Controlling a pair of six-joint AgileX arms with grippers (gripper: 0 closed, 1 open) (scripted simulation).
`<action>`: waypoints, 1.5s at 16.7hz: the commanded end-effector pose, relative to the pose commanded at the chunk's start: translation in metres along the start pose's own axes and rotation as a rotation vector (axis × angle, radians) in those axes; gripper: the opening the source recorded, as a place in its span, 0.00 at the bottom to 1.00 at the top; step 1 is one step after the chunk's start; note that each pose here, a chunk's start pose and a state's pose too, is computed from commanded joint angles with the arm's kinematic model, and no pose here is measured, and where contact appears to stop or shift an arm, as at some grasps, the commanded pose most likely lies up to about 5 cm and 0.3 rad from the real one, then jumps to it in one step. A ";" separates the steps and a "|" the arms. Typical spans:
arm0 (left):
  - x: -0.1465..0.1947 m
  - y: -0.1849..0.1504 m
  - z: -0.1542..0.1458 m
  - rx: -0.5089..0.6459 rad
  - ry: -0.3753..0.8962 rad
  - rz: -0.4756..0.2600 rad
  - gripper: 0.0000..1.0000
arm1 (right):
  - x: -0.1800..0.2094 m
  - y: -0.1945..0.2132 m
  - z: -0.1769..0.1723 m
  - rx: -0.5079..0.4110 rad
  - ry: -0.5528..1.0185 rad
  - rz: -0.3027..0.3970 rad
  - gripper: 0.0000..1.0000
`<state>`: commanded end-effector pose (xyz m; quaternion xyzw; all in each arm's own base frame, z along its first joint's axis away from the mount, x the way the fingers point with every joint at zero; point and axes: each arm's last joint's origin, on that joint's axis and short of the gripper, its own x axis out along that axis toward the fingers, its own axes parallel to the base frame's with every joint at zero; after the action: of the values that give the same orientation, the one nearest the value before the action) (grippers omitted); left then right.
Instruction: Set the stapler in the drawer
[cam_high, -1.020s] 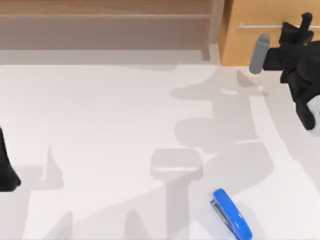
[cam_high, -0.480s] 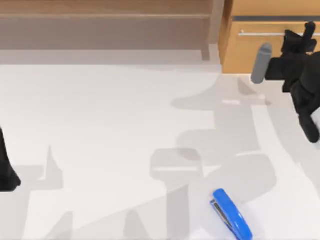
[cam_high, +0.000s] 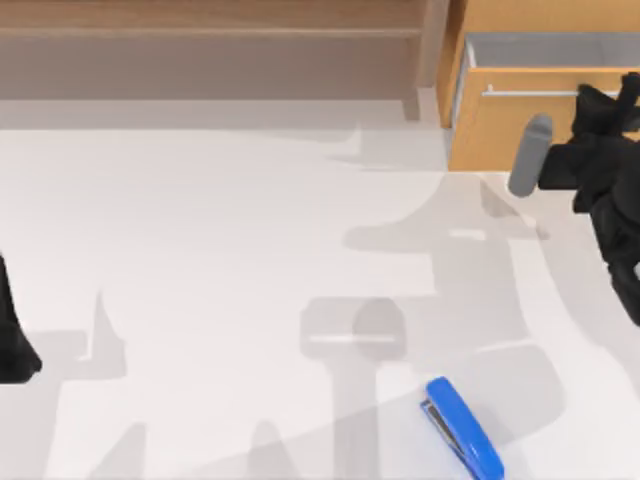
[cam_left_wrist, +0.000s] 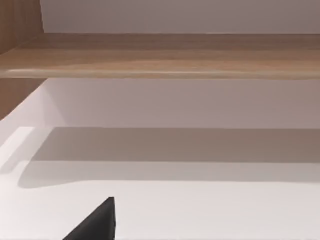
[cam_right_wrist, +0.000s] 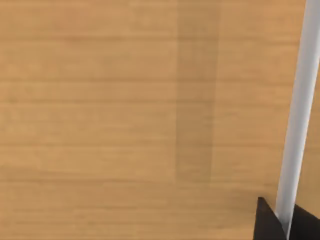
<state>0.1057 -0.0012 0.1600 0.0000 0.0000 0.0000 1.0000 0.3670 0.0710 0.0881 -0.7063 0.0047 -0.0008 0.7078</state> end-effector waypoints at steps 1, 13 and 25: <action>0.000 0.000 0.000 0.000 0.000 0.000 1.00 | 0.001 0.001 0.000 0.000 0.001 0.004 0.00; 0.000 0.000 0.000 0.000 0.000 0.000 1.00 | -0.062 0.001 0.000 0.000 0.001 0.004 0.00; 0.000 0.000 0.000 0.000 0.000 0.000 1.00 | -0.122 0.003 -0.001 -0.002 0.001 0.009 0.00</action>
<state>0.1057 -0.0012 0.1600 0.0000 0.0000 0.0000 1.0000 0.2454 0.0714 0.0859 -0.7072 0.0079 0.0020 0.7070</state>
